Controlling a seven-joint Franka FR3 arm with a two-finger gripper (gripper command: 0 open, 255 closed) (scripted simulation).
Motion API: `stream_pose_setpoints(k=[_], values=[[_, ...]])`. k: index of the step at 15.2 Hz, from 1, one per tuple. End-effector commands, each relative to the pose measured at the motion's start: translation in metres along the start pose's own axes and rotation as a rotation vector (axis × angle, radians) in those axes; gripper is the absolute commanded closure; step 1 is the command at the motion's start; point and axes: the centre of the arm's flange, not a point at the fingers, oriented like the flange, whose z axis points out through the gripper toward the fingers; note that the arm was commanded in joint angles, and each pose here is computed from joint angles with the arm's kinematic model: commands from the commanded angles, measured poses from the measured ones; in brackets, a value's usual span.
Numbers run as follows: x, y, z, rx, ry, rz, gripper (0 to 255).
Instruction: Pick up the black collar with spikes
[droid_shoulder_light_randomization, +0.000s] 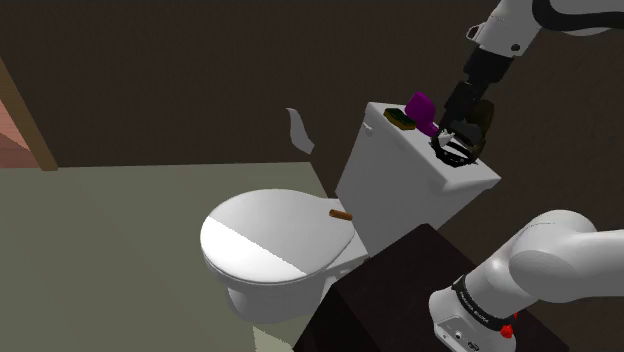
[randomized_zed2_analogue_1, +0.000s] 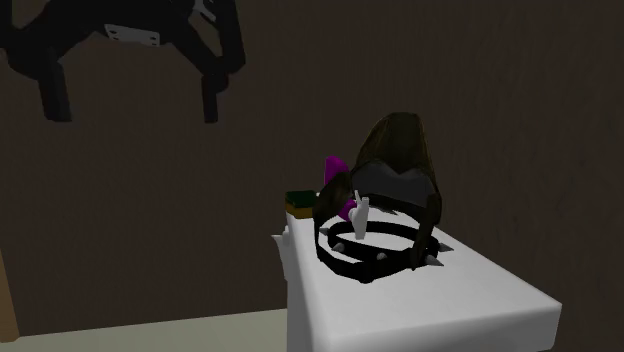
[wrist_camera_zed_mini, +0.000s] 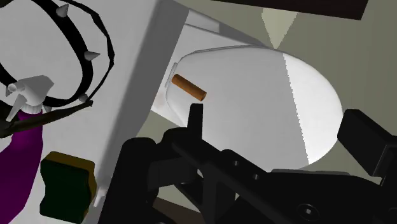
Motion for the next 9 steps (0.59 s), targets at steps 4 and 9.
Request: stream_pose_setpoints(k=[4, 9], values=[[0.01, 0.039, 0.017, 0.027, -0.01, 0.044, 0], [0.021, 0.104, 0.047, 0.072, -0.027, 0.117, 0]])
